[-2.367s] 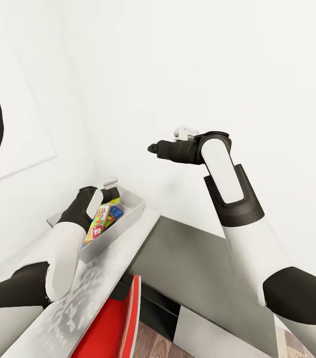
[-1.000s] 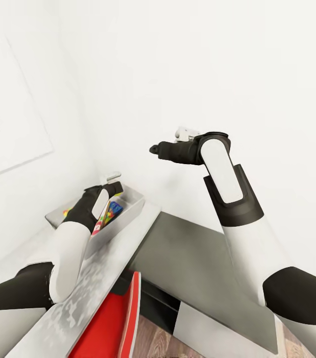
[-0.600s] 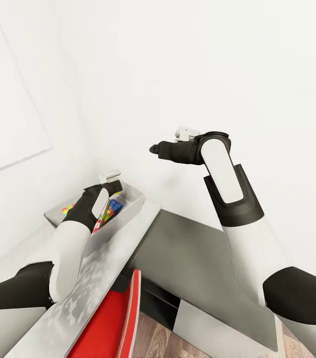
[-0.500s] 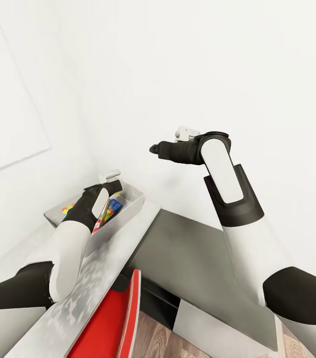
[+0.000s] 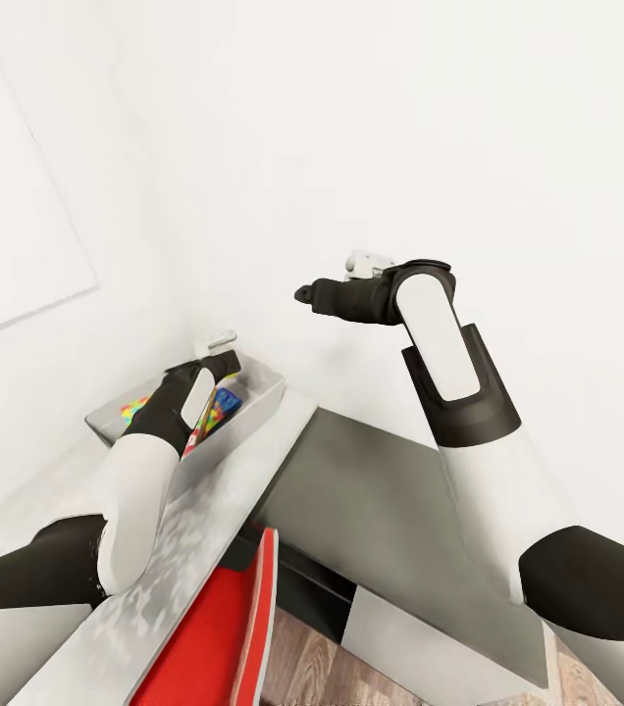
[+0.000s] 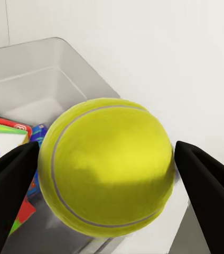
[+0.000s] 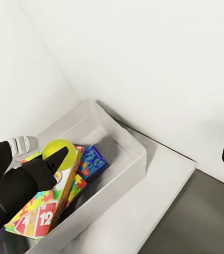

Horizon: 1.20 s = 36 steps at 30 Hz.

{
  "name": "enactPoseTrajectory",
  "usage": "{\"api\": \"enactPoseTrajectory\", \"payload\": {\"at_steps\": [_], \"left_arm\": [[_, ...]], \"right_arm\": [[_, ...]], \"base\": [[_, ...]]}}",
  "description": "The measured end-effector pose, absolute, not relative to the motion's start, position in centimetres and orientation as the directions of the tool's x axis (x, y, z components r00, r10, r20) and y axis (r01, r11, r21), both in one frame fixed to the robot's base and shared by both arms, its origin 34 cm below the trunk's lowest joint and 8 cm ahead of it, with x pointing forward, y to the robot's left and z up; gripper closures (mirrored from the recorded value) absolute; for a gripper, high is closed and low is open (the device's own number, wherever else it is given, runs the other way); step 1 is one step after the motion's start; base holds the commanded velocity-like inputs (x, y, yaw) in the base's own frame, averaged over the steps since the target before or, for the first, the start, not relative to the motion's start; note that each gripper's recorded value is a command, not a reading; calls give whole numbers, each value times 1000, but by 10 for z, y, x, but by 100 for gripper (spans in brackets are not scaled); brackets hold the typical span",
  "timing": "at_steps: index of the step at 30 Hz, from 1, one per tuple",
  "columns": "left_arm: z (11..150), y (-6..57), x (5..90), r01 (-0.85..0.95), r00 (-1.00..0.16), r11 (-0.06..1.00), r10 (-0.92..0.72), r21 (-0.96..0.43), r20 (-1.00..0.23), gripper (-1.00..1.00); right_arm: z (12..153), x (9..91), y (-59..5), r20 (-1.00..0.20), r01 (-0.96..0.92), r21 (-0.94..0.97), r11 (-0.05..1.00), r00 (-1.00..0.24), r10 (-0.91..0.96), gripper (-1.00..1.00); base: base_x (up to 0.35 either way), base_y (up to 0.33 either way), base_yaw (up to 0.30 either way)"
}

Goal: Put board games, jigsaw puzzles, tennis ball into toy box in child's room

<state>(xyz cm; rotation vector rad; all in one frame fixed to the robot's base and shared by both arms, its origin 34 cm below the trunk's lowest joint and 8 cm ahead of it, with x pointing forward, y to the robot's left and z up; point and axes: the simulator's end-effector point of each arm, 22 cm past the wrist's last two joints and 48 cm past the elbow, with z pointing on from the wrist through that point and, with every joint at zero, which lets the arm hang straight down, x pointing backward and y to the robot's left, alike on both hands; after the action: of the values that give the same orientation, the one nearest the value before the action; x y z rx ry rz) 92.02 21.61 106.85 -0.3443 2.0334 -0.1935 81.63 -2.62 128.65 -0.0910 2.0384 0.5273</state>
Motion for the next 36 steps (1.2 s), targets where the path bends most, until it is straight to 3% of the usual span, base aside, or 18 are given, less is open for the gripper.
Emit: {"api": "enactPoseTrajectory", "payload": {"at_steps": [35, 36], "left_arm": [[1049, 208, 930, -149, -415, 954, -300, -261, -859, 100], [1049, 208, 930, -149, -414, 954, -300, -261, -859, -100]], "right_arm": [[1253, 828, -26, -823, -263, 341, 902, -548, 152, -100], [1253, 828, -26, -823, -263, 341, 902, -548, 152, -100]], "base": [[0, 0, 0], [0, 0, 0]]}}
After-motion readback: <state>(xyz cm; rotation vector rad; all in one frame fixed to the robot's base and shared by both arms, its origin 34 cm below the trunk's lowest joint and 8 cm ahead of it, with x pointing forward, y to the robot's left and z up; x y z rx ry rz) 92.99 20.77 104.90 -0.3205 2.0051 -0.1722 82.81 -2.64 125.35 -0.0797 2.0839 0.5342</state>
